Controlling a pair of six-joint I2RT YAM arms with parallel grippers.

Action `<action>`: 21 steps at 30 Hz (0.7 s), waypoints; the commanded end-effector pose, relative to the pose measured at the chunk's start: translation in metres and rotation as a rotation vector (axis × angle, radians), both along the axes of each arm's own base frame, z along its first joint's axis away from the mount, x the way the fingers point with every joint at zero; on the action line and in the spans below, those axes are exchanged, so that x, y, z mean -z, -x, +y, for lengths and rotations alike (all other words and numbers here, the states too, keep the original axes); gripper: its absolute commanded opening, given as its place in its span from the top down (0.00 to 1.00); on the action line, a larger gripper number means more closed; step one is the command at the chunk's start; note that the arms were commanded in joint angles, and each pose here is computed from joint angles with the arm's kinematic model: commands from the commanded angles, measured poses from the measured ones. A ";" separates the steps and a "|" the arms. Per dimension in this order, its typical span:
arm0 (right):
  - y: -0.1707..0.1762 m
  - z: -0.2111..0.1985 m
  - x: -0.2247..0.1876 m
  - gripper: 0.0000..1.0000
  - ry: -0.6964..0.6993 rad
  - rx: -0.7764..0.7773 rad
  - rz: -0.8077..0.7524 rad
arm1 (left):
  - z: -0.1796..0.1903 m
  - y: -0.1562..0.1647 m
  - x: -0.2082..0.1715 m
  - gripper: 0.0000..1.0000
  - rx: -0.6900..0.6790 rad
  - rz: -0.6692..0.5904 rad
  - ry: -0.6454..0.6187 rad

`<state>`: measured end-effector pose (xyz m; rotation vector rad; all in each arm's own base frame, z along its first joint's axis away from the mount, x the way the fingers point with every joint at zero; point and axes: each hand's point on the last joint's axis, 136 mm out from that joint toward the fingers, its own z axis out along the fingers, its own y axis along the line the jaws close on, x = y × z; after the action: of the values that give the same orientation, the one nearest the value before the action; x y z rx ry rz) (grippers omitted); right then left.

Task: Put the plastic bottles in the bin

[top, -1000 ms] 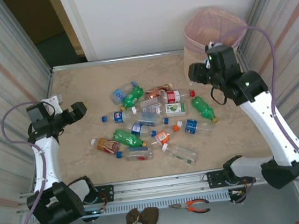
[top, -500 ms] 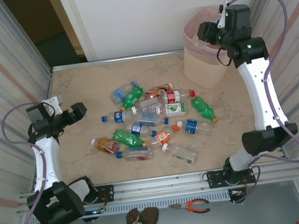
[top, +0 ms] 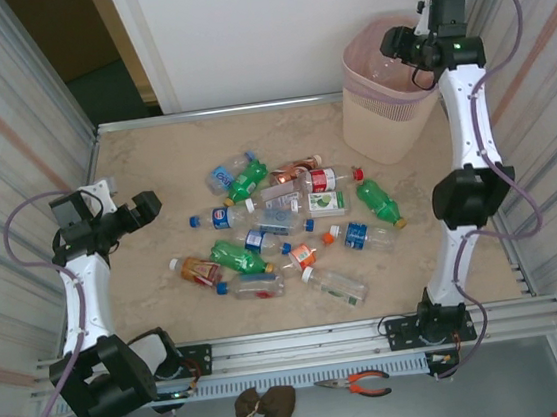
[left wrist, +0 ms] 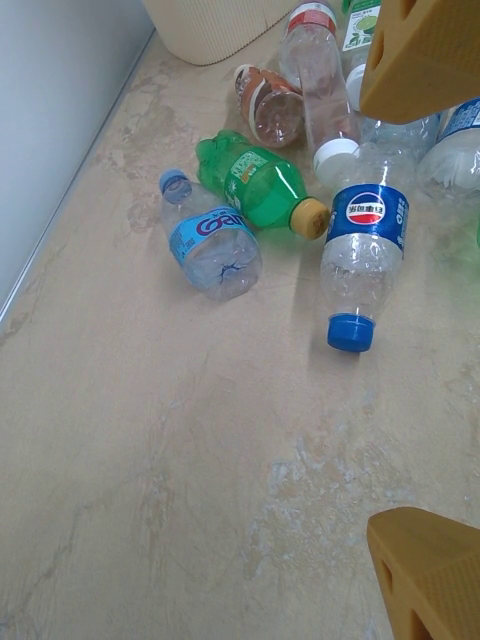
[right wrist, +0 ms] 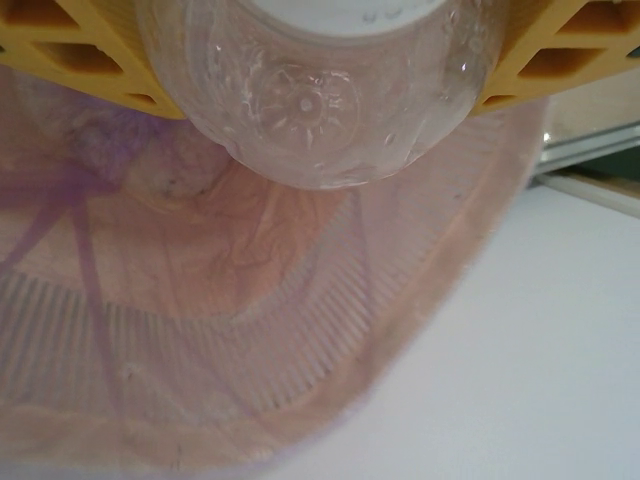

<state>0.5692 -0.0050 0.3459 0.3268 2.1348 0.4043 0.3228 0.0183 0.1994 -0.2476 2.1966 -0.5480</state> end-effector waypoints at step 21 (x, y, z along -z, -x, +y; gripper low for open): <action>-0.034 0.042 0.182 0.33 -0.181 -0.228 0.361 | 0.005 -0.001 0.004 0.01 -0.010 0.017 -0.009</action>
<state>0.6026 0.0229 0.2049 0.3054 2.4257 0.6622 0.3240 0.0197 0.1946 -0.2577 2.2102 -0.5479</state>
